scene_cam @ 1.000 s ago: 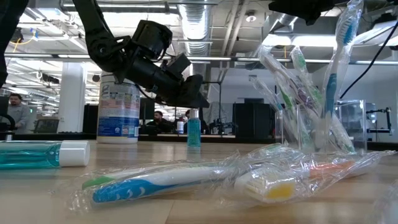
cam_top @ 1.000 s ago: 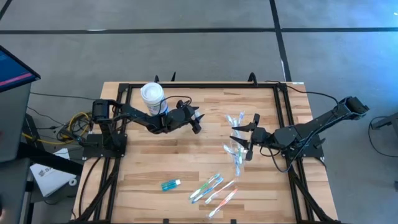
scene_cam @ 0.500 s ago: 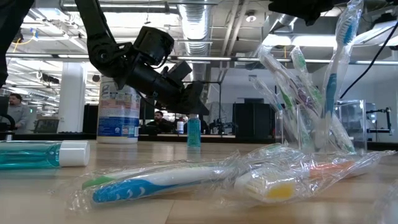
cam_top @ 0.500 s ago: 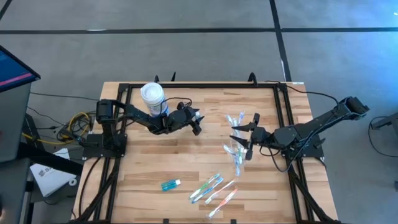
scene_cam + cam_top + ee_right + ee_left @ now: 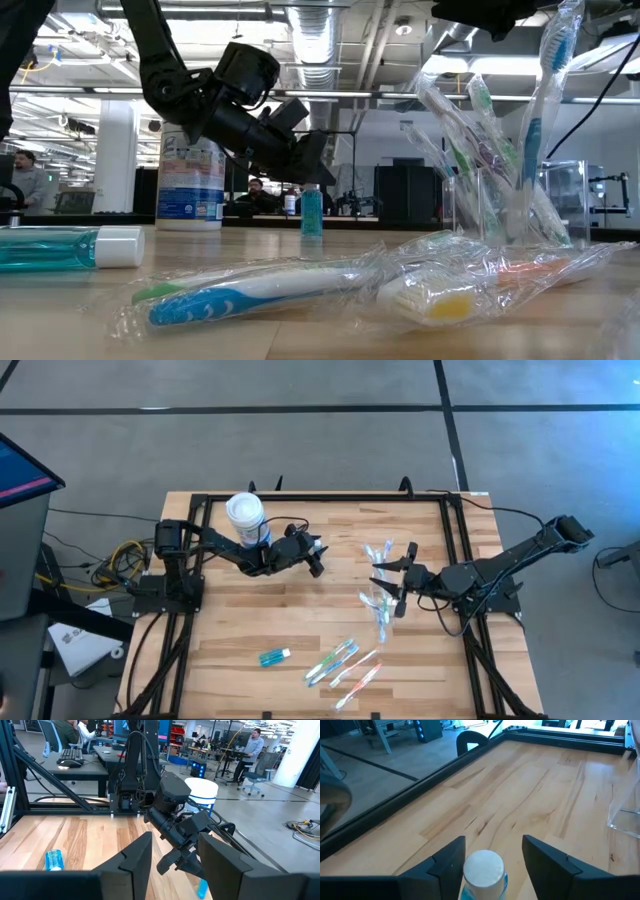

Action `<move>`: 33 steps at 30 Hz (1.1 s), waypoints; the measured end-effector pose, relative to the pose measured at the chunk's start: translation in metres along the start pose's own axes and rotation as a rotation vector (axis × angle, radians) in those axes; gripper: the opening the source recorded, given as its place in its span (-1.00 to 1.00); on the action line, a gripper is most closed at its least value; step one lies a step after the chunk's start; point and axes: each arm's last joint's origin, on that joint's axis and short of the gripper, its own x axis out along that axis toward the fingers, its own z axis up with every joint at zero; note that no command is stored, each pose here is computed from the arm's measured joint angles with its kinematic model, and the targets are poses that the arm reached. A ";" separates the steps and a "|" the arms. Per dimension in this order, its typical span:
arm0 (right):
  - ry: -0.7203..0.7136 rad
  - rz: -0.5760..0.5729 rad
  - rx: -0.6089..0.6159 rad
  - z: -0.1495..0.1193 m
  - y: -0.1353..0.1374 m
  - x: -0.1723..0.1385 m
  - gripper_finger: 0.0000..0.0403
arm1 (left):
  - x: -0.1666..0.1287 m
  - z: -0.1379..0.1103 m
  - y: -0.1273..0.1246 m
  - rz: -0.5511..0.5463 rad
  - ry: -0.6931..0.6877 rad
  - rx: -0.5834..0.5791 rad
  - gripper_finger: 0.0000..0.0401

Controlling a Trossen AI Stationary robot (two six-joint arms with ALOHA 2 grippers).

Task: Pick & Place toothbrushing station
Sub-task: Put the blue mouthwash into the transparent organizer

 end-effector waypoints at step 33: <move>0.003 0.001 -0.002 0.000 0.000 0.000 -0.25 | -0.002 -0.018 0.004 -0.048 0.064 -0.034 0.16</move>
